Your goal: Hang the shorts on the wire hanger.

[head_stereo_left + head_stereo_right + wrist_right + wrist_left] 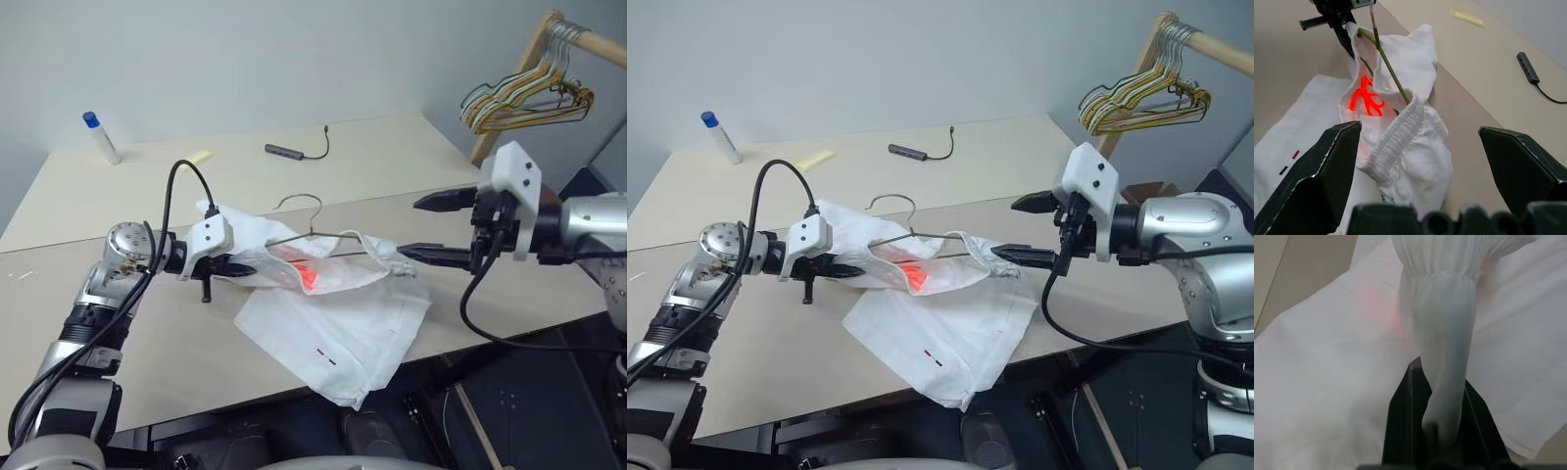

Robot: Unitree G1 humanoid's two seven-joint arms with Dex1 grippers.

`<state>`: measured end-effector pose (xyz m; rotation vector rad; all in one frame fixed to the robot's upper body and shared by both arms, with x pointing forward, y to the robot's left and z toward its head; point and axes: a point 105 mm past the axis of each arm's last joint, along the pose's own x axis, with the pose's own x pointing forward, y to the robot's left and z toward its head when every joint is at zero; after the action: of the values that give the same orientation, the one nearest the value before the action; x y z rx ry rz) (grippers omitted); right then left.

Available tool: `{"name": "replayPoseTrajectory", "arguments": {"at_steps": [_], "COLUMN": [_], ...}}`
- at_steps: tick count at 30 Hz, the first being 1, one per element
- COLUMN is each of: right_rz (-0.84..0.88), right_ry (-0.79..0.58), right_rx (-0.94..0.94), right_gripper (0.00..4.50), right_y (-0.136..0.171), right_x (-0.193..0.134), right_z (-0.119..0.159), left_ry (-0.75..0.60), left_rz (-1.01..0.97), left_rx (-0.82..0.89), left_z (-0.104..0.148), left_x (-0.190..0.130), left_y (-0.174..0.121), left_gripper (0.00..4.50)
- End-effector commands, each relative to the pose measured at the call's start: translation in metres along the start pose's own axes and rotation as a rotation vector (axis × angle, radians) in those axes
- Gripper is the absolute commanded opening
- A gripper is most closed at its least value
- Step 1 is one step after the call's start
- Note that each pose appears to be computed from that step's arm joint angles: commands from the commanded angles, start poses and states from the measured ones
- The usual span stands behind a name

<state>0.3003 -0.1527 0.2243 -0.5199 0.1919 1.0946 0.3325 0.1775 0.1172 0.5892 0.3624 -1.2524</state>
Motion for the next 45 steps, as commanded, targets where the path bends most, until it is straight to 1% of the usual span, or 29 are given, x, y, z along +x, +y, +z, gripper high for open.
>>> {"name": "replayPoseTrajectory", "arguments": {"at_steps": [1,4,8,10,13,19,24,28,32,35,37,39,40,41,42,43,44,45], "right_rz": [0.027,0.091,0.180,0.205,0.208,0.215,0.249,0.259,0.212,0.169,0.113,0.044,0.001,-0.041,-0.075,-0.116,-0.166,-0.234], "right_ry": [0.098,0.166,0.224,0.234,0.248,0.261,0.253,0.244,0.234,0.219,0.212,0.199,0.197,0.199,0.202,0.208,0.215,0.221], "right_rx": [-0.074,-0.097,-0.173,-0.181,-0.173,-0.161,-0.145,-0.111,-0.006,0.123,0.221,0.320,0.375,0.424,0.462,0.511,0.559,0.633], "right_gripper": [4.47,4.47,4.47,4.47,3.92,1.81,0.04,0.01,0.00,0.00,0.00,0.00,0.00,0.00,0.00,0.00,0.00,0.00], "right_y": [-0.015,-0.021,-0.014,-0.012,-0.013,-0.015,-0.009,-0.004,-0.004,0.001,0.004,0.007,0.009,0.011,0.012,0.014,0.016,0.016], "right_x": [0.012,0.026,0.044,0.052,0.059,0.063,0.061,0.056,0.045,0.029,0.019,0.007,0.002,-0.004,-0.008,-0.013,-0.019,-0.026], "right_z": [-0.014,-0.027,-0.034,-0.035,-0.038,-0.039,-0.040,-0.042,-0.048,-0.057,-0.066,-0.077,-0.083,-0.090,-0.095,-0.101,-0.108,-0.116], "left_ry": [-0.071,-0.084,-0.096,-0.102,-0.104,-0.100,-0.103,-0.113,-0.164,-0.213,-0.263,-0.301,-0.333,-0.376,-0.413,-0.461,-0.519,-0.611], "left_rz": [-0.001,-0.020,-0.027,-0.031,-0.042,-0.057,-0.065,-0.070,-0.030,0.052,0.122,0.179,0.210,0.239,0.257,0.278,0.317,0.327], "left_rx": [0.065,0.077,0.087,0.093,0.099,0.110,0.129,0.133,0.102,0.080,0.064,0.069,0.072,0.063,0.050,0.041,0.031,-0.021], "left_z": [0.029,0.035,0.041,0.043,0.044,0.044,0.046,0.048,0.053,0.058,0.066,0.074,0.081,0.088,0.095,0.104,0.113,0.127], "left_x": [-0.008,-0.007,-0.005,-0.003,-0.003,-0.002,-0.002,-0.002,-0.016,-0.036,-0.050,-0.059,-0.062,-0.064,-0.066,-0.067,-0.067,-0.069], "left_y": [0.008,0.008,0.010,0.009,0.007,0.005,0.005,0.004,0.011,0.023,0.032,0.036,0.037,0.038,0.039,0.039,0.041,0.040], "left_gripper": [0.00,0.00,0.00,0.00,0.00,0.00,0.00,0.00,1.16,2.09,2.71,3.37,3.84,3.99,4.33,4.46,4.46,4.46]}}
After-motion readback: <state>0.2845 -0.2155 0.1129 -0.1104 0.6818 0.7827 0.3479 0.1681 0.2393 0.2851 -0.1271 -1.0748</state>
